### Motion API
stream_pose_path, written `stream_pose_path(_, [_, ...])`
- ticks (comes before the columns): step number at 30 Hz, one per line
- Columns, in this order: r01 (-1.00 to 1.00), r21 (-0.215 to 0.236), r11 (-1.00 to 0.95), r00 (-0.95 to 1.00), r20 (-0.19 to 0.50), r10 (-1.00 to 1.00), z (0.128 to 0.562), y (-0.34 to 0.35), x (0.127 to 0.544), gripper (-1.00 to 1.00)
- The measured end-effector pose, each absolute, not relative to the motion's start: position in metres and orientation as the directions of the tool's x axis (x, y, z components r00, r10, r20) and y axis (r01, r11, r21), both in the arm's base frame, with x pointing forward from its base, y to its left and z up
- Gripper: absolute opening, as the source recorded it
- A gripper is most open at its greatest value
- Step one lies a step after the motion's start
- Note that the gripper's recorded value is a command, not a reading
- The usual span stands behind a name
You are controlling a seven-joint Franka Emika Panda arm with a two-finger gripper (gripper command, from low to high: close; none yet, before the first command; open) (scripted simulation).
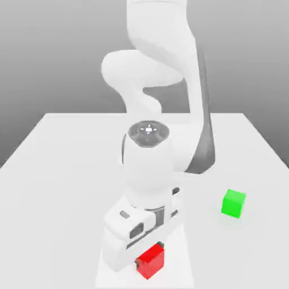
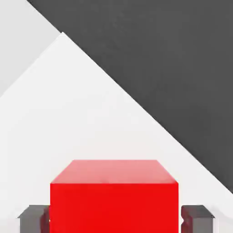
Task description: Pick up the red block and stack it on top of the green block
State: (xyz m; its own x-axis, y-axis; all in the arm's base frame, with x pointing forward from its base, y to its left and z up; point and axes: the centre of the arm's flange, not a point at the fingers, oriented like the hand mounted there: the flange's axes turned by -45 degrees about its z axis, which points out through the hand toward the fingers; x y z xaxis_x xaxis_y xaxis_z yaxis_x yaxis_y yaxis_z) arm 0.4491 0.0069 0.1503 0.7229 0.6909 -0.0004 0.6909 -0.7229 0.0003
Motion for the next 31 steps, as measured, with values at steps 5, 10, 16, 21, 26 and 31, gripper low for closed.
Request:
stream_pose_path(5, [0.692, 0.001, -0.722, 0.722, -0.001, 0.692, 0.167, 0.007, 0.450, -1.00])
stream_pose_path(10, [0.766, -0.016, -0.643, 0.643, 0.008, 0.766, 0.212, 0.043, 0.436, -1.00])
stream_pose_path(16, [0.985, -0.032, -0.168, 0.169, 0.027, 0.985, 0.233, 0.190, 0.345, -1.00])
stream_pose_path(21, [0.984, -0.007, 0.178, -0.178, 0.007, 0.984, 0.243, 0.239, 0.264, -1.00])
stream_pose_path(26, [0.972, -0.001, 0.237, -0.237, -0.002, 0.972, 0.206, 0.247, 0.251, -1.00])
stream_pose_path(31, [0.971, -0.001, 0.238, -0.238, -0.001, 0.971, 0.182, 0.246, 0.250, 1.00])
